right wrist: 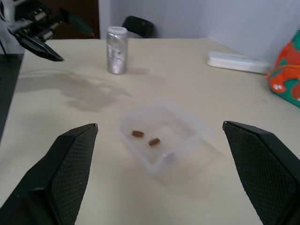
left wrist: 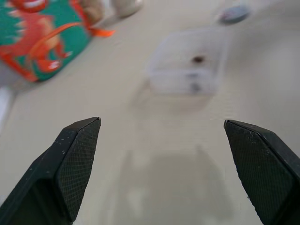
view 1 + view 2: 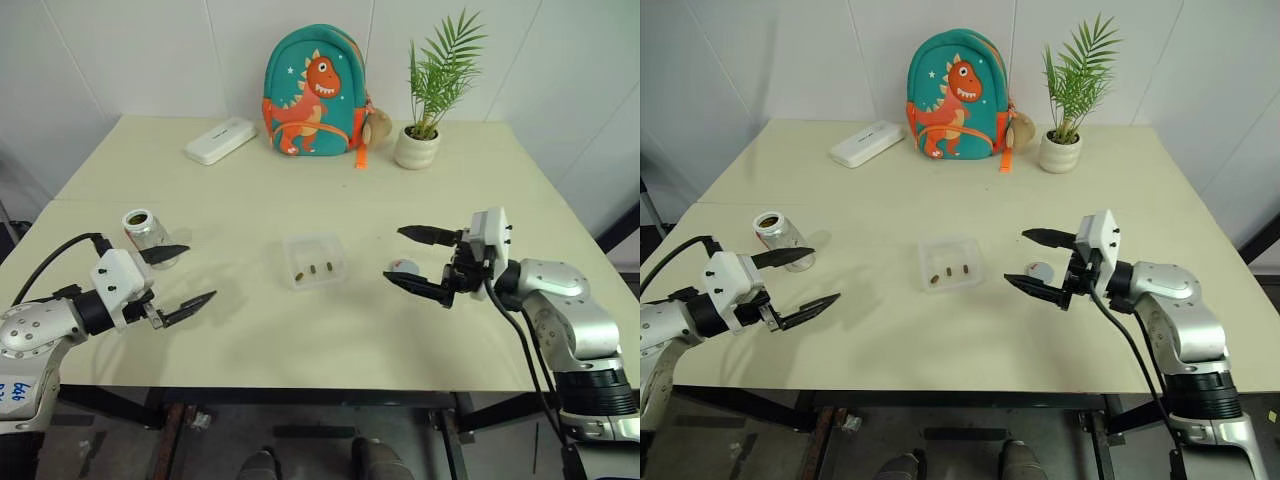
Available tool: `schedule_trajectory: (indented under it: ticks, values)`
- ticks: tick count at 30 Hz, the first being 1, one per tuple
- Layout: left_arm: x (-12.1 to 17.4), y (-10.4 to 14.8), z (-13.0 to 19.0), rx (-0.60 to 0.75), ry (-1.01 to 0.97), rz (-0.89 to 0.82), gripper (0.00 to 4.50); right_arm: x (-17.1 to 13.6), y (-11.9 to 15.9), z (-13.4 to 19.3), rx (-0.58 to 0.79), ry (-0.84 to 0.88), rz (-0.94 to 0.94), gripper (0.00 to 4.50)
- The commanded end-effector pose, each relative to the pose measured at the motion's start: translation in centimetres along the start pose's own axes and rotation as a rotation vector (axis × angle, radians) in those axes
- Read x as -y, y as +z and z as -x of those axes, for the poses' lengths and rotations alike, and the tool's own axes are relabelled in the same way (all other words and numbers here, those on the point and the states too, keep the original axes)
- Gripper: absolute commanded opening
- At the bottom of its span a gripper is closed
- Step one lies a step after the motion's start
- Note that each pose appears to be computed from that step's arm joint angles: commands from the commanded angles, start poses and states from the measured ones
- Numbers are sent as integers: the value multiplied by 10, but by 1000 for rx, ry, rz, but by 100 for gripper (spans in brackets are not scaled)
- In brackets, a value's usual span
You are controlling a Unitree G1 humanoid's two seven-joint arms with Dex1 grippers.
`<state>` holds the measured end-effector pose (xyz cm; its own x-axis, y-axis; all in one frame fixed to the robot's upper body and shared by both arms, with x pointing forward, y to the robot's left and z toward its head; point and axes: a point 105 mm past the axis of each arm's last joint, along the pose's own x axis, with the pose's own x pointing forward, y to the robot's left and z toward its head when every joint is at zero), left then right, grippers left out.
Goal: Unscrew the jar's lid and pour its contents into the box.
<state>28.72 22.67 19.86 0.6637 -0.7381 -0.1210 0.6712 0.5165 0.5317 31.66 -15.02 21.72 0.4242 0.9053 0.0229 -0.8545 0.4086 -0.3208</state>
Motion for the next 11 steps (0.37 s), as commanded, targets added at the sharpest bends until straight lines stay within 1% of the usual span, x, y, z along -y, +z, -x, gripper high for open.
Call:
schedule_trajectory:
  ticks: [1, 6, 8, 11]
  values:
    - [-7, 8, -8, 47, -18, -8, 449, 2, 10, 11, 0, -36, 66, 450]
    - [-14, 6, -13, 60, -20, -9, 449, -3, 3, 25, -43, -79, 48, 450]
    - [-14, 5, -13, 58, -23, 28, 449, -1, 1, 27, -43, -103, 37, 450]
    - [-15, 5, -16, 59, -22, 16, 449, 0, -2, 26, -48, -112, 34, 450]
